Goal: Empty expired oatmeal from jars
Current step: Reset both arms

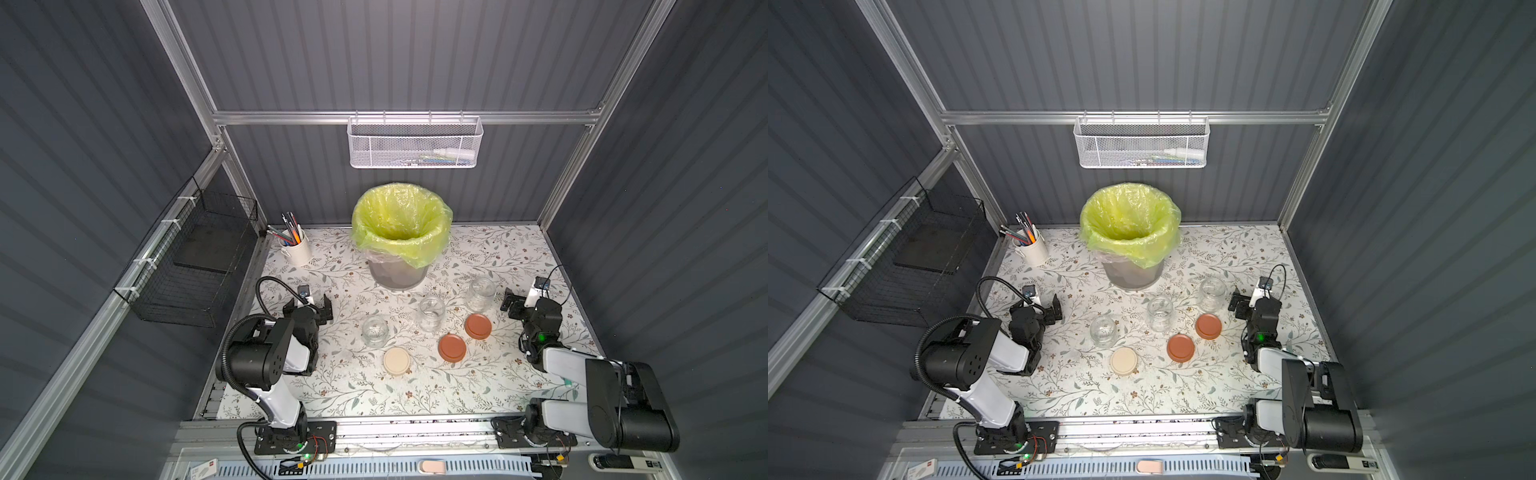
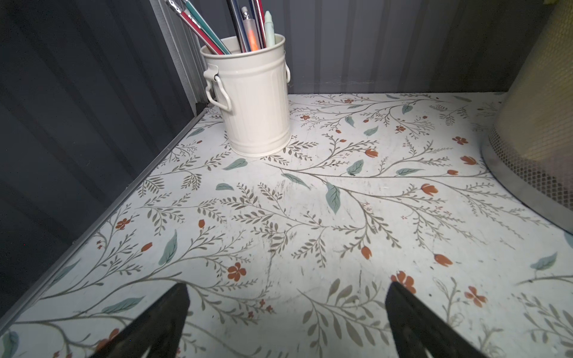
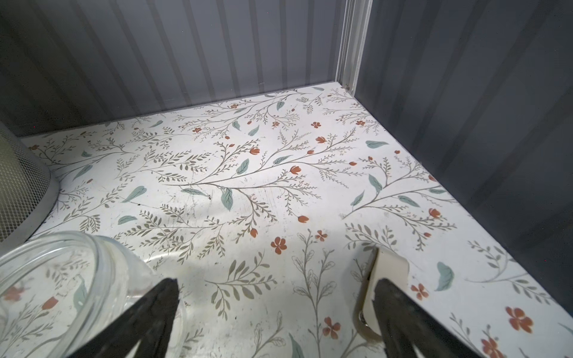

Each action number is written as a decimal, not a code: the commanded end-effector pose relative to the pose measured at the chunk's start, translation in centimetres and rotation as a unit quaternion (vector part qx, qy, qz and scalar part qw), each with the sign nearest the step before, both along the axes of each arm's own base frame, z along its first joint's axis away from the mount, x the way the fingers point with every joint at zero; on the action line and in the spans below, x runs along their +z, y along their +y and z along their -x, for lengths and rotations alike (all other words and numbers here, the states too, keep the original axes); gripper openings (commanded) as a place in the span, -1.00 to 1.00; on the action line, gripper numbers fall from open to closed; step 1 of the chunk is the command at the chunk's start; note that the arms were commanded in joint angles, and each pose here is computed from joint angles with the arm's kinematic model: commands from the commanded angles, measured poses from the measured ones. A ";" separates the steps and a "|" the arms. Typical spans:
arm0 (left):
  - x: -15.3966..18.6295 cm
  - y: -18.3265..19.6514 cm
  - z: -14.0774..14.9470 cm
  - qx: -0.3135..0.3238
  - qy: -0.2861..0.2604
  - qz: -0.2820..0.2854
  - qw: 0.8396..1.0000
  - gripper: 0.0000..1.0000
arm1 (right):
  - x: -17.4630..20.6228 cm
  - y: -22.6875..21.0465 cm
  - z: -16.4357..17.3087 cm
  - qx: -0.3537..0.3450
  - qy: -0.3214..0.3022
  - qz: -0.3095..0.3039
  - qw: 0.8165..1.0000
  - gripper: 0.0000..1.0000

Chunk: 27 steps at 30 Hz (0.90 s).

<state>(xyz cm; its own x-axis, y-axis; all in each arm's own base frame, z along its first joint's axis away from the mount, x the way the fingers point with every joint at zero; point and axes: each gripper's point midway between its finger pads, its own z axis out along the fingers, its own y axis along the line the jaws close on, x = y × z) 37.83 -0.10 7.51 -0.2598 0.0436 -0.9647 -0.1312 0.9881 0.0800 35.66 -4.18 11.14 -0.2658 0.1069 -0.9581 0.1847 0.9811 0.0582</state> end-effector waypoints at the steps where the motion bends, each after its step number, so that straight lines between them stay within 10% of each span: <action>1: 1.2 0.5 -0.1 0.011 -0.029 0.005 1.000 1.00 | 2.8 0.2 -0.5 0.008 -0.072 0.000 0.997 0.98; 27: -0.3 -1.1 -2.7 -0.034 0.040 -0.011 0.999 1.00 | 0.9 1.0 -2.7 0.034 -0.025 -0.002 0.999 0.98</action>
<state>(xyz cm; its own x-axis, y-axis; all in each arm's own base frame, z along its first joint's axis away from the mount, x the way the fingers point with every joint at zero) 40.60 -1.40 7.29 -0.3171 0.0702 -0.9458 -0.0598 0.9938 0.0938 38.33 -3.32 12.27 -0.2099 0.1004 -0.9726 0.1218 0.9896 0.0759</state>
